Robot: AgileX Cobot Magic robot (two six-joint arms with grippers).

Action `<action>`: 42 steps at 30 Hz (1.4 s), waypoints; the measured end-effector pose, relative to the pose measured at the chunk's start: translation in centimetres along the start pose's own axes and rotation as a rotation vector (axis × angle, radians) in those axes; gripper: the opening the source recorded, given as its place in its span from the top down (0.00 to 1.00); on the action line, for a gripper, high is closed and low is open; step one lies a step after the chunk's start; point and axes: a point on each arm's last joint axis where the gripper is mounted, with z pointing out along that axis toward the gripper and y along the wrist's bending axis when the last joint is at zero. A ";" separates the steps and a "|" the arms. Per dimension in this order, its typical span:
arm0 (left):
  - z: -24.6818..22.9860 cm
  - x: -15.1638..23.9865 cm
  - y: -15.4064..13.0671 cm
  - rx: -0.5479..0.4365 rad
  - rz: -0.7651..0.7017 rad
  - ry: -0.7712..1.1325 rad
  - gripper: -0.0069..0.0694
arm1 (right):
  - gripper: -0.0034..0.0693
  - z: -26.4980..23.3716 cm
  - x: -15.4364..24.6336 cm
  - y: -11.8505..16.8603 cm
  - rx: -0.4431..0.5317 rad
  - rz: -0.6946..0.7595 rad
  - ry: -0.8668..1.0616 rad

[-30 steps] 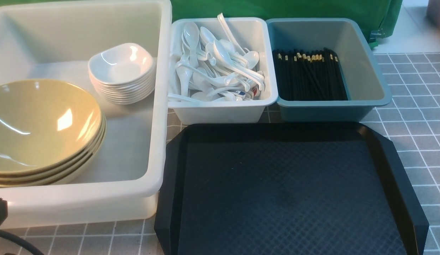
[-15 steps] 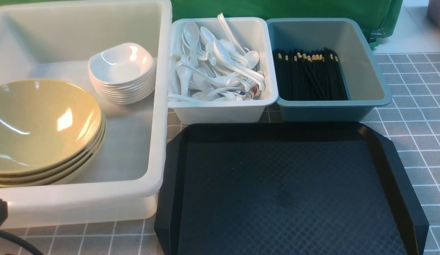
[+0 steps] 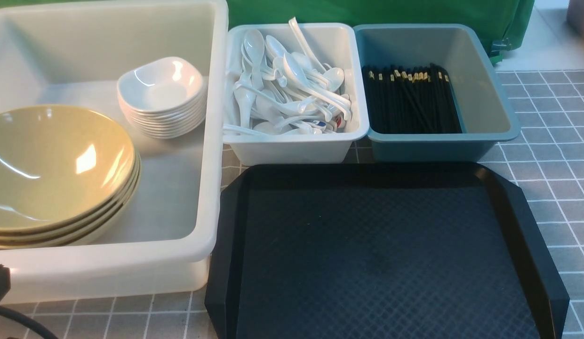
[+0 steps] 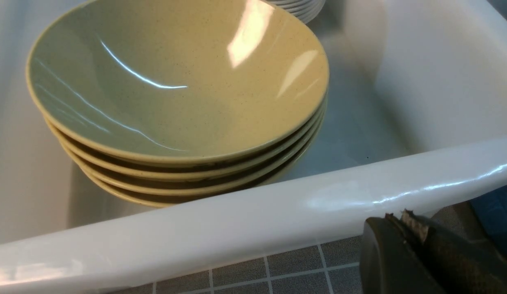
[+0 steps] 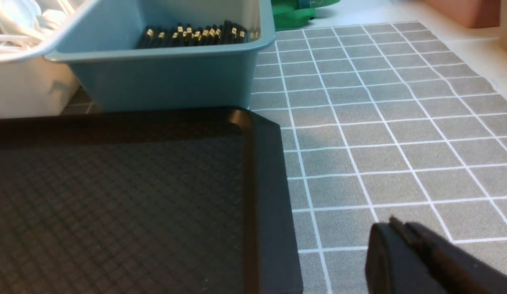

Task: On grey table put chopsticks spoon bowls plates into blue grey white boxes.

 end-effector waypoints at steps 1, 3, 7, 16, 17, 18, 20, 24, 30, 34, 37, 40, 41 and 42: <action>0.0 0.0 0.0 0.001 0.000 0.001 0.92 | 0.89 0.0 0.0 0.0 0.000 0.000 0.000; 0.0 0.1 -0.1 0.008 0.007 -0.005 0.92 | 0.89 0.0 0.0 0.0 0.000 0.000 0.000; 0.4 1.4 -0.3 0.021 0.019 -0.049 0.92 | 0.89 0.0 0.0 0.0 0.000 0.000 0.000; 3.8 6.1 0.5 -0.157 0.004 -0.436 0.92 | 0.87 0.0 0.0 0.0 0.000 0.000 0.000; 4.2 6.9 0.6 -0.173 -0.008 -0.452 0.92 | 0.87 0.0 0.0 0.0 0.000 0.000 0.000; 4.4 7.5 0.6 -0.202 -0.026 -0.459 0.92 | 0.87 0.0 0.0 0.0 0.000 0.000 0.000; 4.6 8.2 0.6 -0.183 -0.054 -0.463 0.92 | 0.87 0.0 0.0 0.0 0.000 0.000 0.000; 4.9 9.1 0.4 -0.163 -0.112 -0.380 0.92 | 0.87 0.0 0.0 0.0 0.000 0.000 0.000; 5.2 9.9 0.3 -0.152 -0.126 -0.284 0.92 | 0.86 0.0 0.0 0.0 0.000 0.000 0.000; 5.2 9.9 0.3 -0.152 -0.126 -0.285 0.92 | 0.85 0.0 0.0 0.0 0.000 0.000 0.000; 5.2 9.9 0.3 -0.152 -0.126 -0.285 0.92 | 0.85 0.0 0.0 0.0 0.000 0.000 0.000; 5.2 9.9 0.3 -0.152 -0.126 -0.285 0.92 | 0.84 0.0 0.0 0.0 0.000 0.000 0.000; 5.2 9.9 0.3 -0.152 -0.126 -0.285 0.92 | 0.84 0.0 0.0 0.0 0.000 0.000 0.000; 5.2 9.9 0.3 -0.152 -0.126 -0.285 0.92 | 0.84 0.0 0.0 0.0 0.000 0.000 0.000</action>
